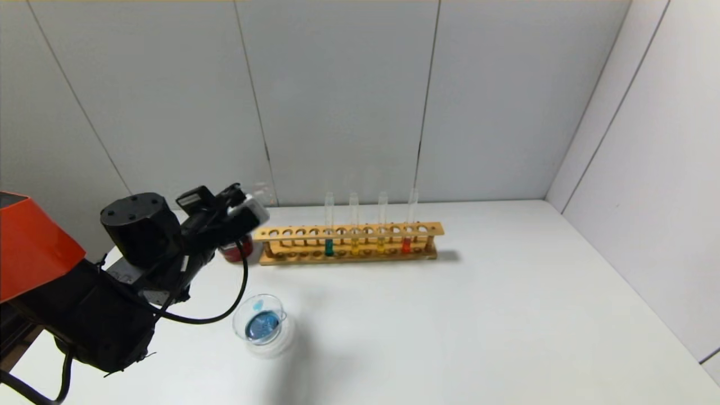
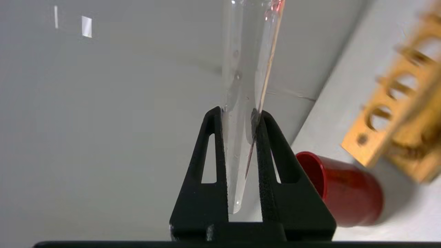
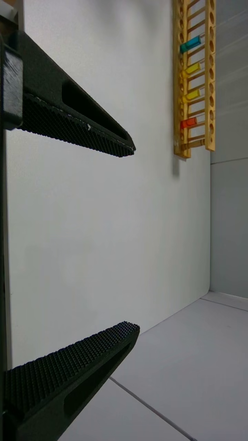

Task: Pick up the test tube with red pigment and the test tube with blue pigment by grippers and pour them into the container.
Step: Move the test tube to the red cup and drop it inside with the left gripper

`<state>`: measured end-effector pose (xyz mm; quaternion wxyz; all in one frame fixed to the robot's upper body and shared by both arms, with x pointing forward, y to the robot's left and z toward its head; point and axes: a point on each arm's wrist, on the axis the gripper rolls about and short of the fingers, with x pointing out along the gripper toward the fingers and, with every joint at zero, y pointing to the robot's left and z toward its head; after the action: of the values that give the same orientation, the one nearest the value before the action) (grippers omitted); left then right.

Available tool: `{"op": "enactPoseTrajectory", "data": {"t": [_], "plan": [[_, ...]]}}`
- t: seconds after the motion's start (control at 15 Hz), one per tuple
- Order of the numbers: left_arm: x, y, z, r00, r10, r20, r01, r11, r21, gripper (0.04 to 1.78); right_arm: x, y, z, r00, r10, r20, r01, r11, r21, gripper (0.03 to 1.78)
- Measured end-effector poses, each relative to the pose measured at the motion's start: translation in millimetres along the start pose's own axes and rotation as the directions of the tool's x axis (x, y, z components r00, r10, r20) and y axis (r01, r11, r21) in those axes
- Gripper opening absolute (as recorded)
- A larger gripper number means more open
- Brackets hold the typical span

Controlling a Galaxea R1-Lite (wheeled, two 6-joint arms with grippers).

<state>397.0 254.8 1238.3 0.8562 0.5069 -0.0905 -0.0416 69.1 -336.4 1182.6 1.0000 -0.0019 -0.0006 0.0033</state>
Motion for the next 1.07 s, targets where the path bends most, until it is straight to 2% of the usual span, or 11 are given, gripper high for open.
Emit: {"op": "enactPoseTrajectory", "data": {"t": [0.07,0.2,0.33,0.47,0.53,0.6,0.93,1.07], "plan": [[1.0,3.8,5.0,0.997,0.057,-0.056,-0.063,0.992,-0.106,0.30,0.0,0.0,0.0,1.000,0.000,0.000,0.000,1.000,0.000,1.75],[3.2,8.2,7.8,0.975,0.141,-0.169,-0.192,0.922,-0.337,0.30,0.0,0.0,0.0,1.000,0.000,0.000,0.000,1.000,0.000,1.75],[2.8,11.5,6.2,0.940,0.203,-0.275,-0.321,0.799,-0.508,0.30,0.0,0.0,0.0,1.000,0.000,0.000,0.000,1.000,0.000,1.75],[-2.2,17.0,4.2,0.889,0.260,-0.378,-0.451,0.646,-0.616,0.30,0.0,0.0,0.0,1.000,0.000,0.000,0.000,1.000,0.000,1.75],[-5.0,17.3,2.9,0.872,0.269,-0.408,-0.485,0.583,-0.653,0.30,0.0,0.0,0.0,1.000,0.000,0.000,0.000,1.000,0.000,1.75],[-5.9,17.1,2.6,0.869,0.270,-0.415,-0.493,0.545,-0.679,0.30,0.0,0.0,0.0,1.000,0.000,0.000,0.000,1.000,0.000,1.75],[0.8,7.0,-0.7,0.875,0.247,-0.417,-0.484,0.464,-0.742,0.30,0.0,0.0,0.0,1.000,0.001,0.000,-0.001,1.000,0.000,1.75],[7.6,-0.8,-4.1,0.876,0.233,-0.423,-0.482,0.462,-0.744,0.30,0.0,0.0,0.0,1.000,0.000,0.000,0.000,1.000,0.000,1.75]]}}
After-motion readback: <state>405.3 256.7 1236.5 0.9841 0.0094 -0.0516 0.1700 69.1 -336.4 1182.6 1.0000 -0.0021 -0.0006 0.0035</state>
